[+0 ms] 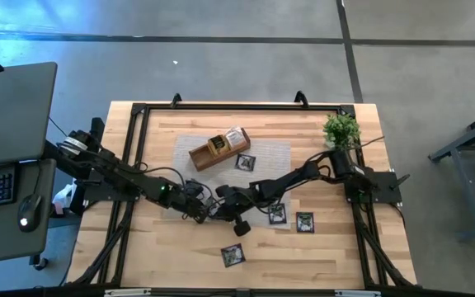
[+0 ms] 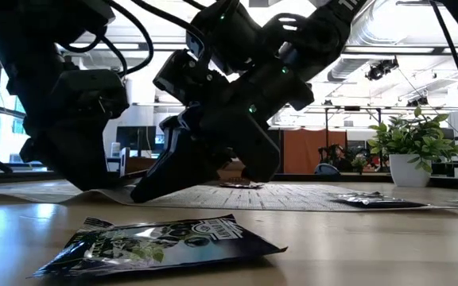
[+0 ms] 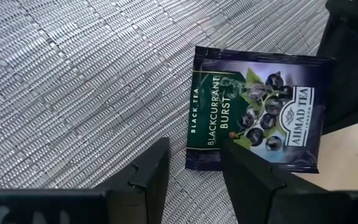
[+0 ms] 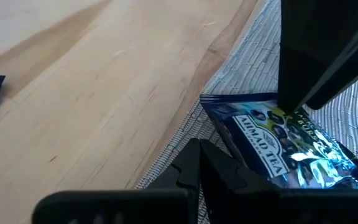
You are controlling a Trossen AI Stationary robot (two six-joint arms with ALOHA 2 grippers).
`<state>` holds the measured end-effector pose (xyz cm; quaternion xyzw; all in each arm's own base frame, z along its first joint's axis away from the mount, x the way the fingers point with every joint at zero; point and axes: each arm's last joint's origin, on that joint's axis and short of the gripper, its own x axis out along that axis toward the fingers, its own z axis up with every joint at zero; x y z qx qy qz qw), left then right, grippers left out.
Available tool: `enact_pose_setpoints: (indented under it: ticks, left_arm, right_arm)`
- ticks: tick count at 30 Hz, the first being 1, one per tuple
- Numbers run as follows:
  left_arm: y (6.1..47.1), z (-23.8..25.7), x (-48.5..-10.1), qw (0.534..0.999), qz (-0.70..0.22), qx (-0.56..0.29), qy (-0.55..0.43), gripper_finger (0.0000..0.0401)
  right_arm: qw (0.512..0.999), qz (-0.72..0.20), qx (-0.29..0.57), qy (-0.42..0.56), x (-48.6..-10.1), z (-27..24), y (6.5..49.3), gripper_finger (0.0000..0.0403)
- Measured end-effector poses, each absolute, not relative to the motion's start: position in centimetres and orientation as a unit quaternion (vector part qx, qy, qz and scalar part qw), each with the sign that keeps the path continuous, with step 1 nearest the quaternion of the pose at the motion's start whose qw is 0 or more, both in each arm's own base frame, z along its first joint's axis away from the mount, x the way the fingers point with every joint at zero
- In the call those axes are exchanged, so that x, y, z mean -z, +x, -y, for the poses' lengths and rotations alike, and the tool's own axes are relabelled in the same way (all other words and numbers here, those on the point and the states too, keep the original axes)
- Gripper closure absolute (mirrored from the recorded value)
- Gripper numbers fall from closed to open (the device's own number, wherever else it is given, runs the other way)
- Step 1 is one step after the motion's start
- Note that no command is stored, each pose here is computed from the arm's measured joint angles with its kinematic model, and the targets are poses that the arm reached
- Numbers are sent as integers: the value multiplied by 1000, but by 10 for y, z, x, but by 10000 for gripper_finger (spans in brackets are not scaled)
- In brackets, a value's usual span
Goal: Pick & Place Tea
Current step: Put the purple tea bag into the left section of the wooden organizer
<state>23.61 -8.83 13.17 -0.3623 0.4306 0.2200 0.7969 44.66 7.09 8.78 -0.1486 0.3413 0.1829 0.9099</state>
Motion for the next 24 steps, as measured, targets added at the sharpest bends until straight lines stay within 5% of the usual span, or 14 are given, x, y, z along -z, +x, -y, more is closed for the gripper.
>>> enact_pose_setpoints:
  ticks: [11, 24]
  left_arm:
    - [236, 89, -131, 792, -440, -214, -365, 258]
    - [236, 90, -134, 792, -439, -202, -373, 258]
  right_arm:
    - [901, -365, -228, -58, -86, -72, 443, 397]
    - [912, -346, -180, -126, -125, -72, 438, 401]
